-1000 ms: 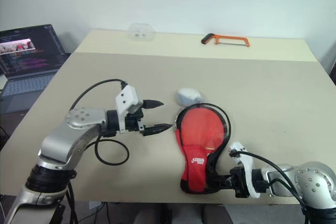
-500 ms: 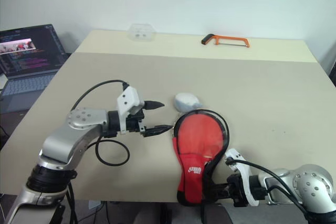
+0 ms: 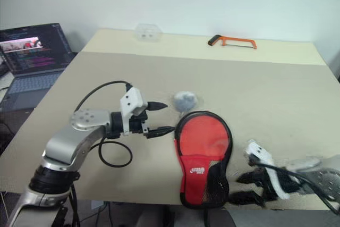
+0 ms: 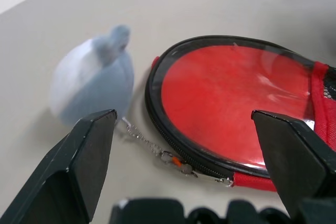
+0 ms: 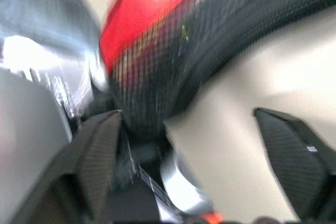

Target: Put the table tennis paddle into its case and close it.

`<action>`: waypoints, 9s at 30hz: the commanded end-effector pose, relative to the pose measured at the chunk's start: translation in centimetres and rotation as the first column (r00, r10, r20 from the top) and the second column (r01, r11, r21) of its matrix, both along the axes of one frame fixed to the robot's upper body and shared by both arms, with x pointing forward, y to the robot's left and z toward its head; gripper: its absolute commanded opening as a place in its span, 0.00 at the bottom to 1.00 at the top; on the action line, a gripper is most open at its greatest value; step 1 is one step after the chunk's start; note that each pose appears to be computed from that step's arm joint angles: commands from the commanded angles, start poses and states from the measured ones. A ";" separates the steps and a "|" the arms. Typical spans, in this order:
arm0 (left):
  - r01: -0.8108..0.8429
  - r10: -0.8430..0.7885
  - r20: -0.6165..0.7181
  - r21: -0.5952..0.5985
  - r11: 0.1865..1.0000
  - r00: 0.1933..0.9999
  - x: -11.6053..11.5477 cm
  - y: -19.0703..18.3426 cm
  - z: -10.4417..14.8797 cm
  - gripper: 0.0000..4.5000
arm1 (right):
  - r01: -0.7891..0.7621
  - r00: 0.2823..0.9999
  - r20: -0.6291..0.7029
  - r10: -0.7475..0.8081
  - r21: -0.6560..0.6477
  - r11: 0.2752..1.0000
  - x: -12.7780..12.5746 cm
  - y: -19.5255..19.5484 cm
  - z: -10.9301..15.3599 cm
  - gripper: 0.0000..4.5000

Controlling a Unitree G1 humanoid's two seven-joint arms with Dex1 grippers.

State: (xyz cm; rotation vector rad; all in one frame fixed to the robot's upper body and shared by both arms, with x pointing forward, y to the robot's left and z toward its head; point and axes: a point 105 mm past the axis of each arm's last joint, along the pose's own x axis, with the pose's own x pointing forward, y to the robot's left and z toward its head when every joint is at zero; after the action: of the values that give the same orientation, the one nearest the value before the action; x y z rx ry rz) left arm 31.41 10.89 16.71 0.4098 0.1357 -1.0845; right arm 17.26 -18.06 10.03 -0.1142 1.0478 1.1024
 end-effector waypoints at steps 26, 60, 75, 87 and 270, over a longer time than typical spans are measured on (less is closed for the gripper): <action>-0.032 0.027 0.134 0.036 0.999 0.991 7.4 -2.9 1.1 1.00 | 0.031 0.787 0.591 -0.177 0.248 0.968 13.6 10.7 -0.6 0.99; -0.156 0.142 0.098 0.155 0.975 0.985 12.3 -10.5 -3.4 0.63 | 0.159 0.809 0.531 -0.254 0.219 0.963 14.2 10.6 -4.0 1.00; -0.289 0.216 0.415 0.122 0.950 0.884 13.4 -14.5 0.9 0.15 | 0.195 0.813 0.531 -0.240 0.141 0.971 13.3 9.4 -5.1 1.00; -0.077 -0.054 0.691 0.157 0.985 0.720 8.3 -23.9 3.3 0.15 | 0.172 0.825 0.524 -0.213 0.127 0.977 11.8 10.2 -5.1 1.00; -0.026 0.030 -0.229 0.020 0.999 0.973 -0.9 -10.7 -14.2 1.00 | 0.503 0.641 0.634 -0.433 0.079 0.861 29.2 5.5 4.5 0.01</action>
State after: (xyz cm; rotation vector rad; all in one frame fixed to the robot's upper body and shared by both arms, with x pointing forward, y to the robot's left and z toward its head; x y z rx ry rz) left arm 32.02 -0.25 7.08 0.2841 0.1656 -1.0796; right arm 45.89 -11.26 12.19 -0.1968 0.5224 0.4797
